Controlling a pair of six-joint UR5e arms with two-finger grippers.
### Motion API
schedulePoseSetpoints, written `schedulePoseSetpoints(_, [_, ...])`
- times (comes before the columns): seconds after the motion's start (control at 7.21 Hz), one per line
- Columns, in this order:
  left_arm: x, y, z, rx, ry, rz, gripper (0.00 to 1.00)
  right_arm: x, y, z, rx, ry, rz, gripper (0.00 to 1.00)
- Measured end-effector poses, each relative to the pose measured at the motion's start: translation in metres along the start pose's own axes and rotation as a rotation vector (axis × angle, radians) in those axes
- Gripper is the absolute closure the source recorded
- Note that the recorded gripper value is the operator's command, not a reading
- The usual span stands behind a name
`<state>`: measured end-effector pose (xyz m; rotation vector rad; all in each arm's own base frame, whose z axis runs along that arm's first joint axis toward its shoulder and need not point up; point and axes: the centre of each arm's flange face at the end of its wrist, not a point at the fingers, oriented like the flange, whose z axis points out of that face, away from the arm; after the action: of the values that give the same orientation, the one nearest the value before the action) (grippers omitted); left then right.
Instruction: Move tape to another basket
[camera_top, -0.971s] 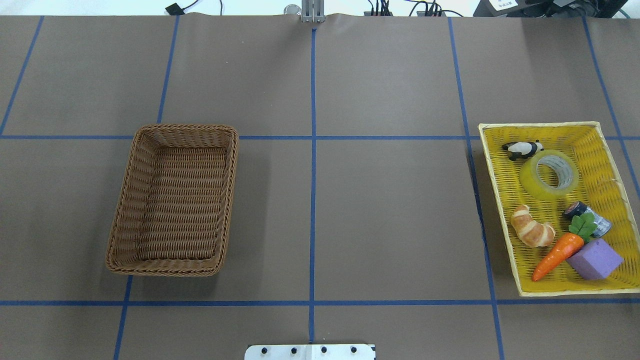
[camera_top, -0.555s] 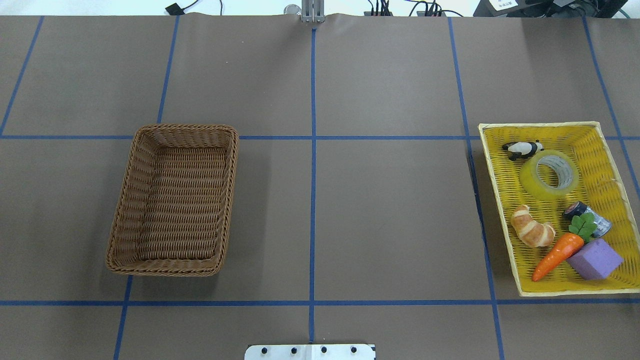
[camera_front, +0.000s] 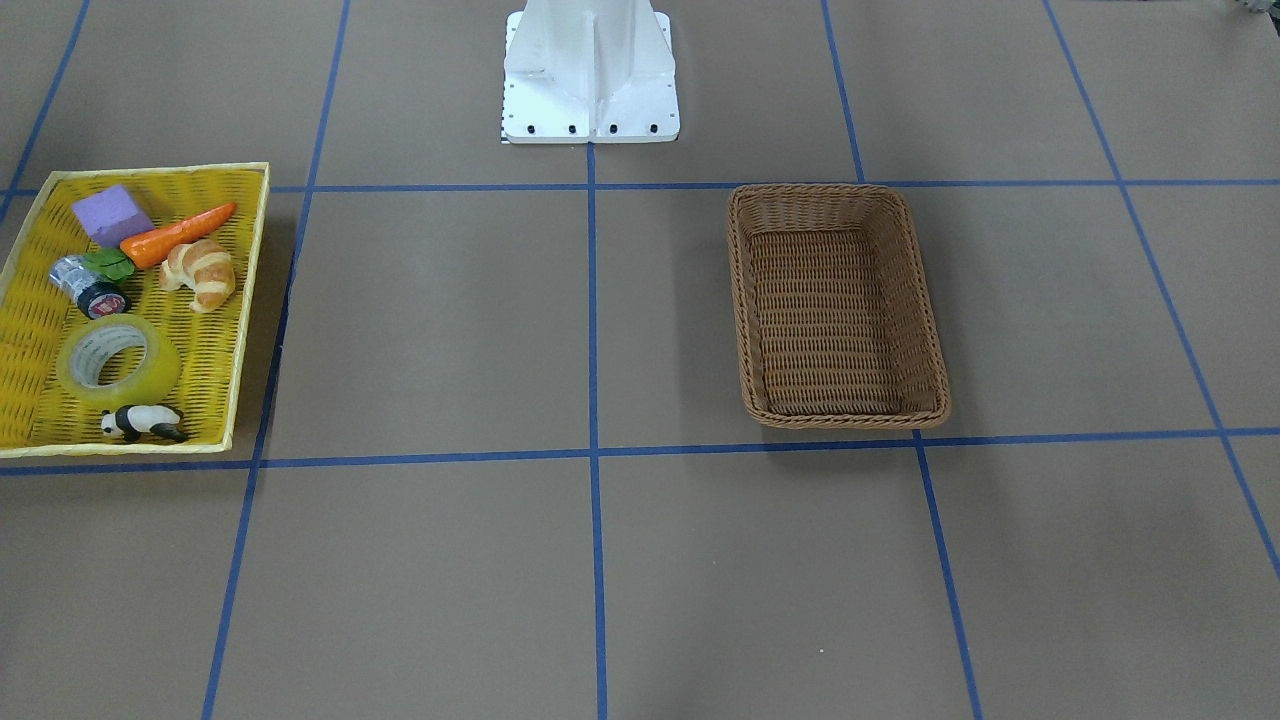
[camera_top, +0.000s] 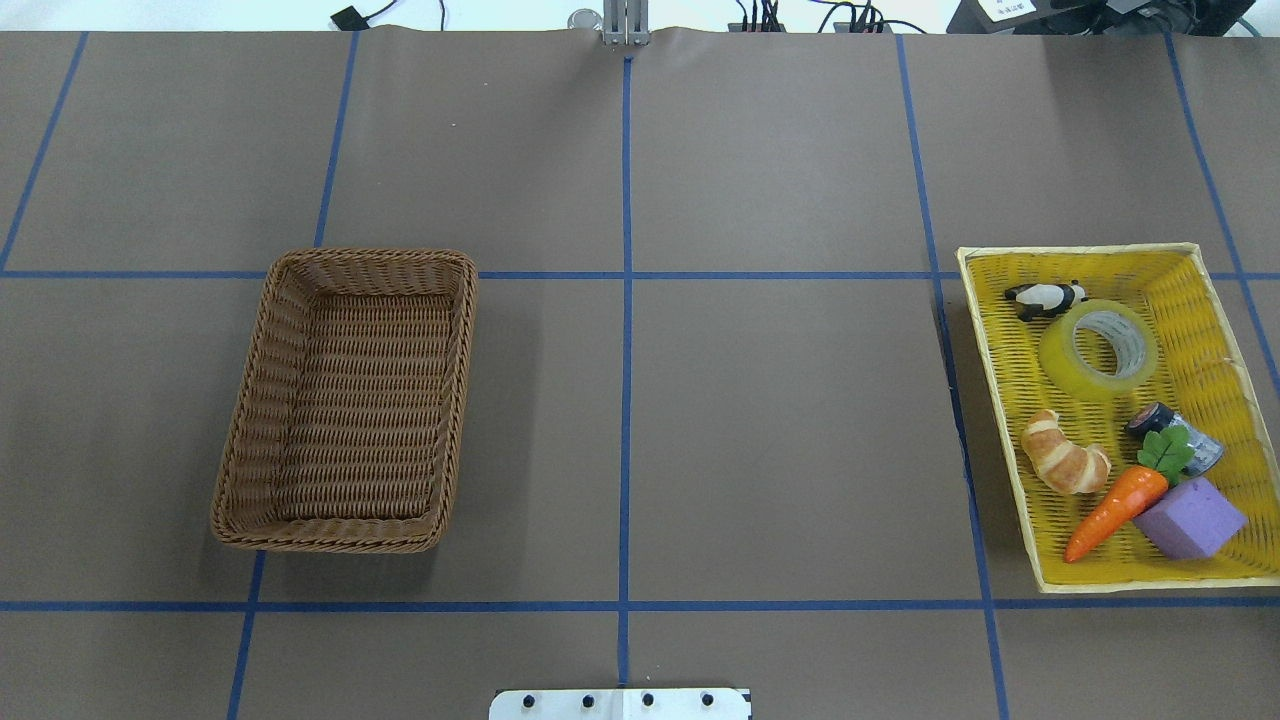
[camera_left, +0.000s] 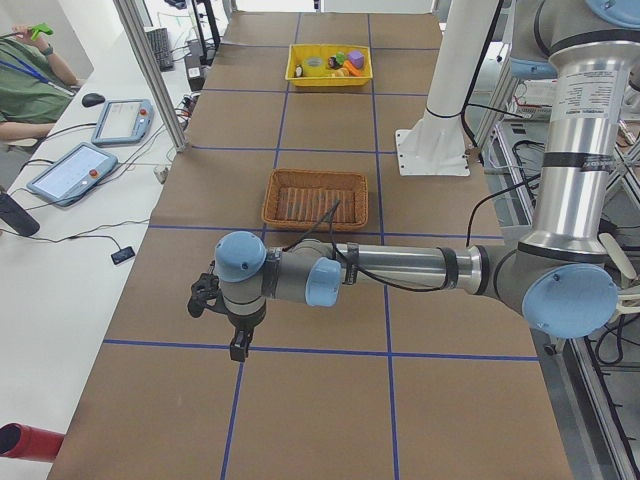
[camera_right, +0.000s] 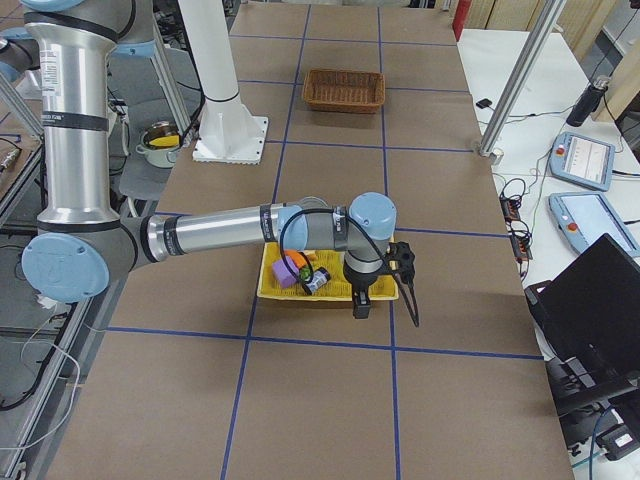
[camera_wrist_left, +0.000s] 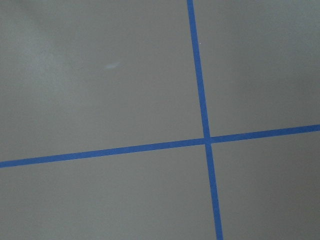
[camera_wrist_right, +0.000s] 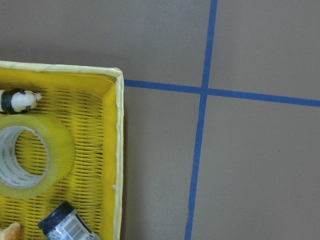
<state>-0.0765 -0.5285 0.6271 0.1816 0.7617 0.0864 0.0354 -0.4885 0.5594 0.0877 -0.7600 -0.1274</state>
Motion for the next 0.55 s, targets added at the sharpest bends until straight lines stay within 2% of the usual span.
schedulePoseSetpoints(0.28, [0.011, -0.002, -0.007, 0.021, 0.021, 0.023, 0.02, -0.052, -0.038, -0.029, 0.066, -0.003, -0.087, 0.00])
schedulePoseSetpoints(0.55, [0.013, -0.002, -0.008, 0.025, 0.024, 0.028, 0.02, -0.126, -0.064, -0.010, 0.063, -0.039, -0.133, 0.00])
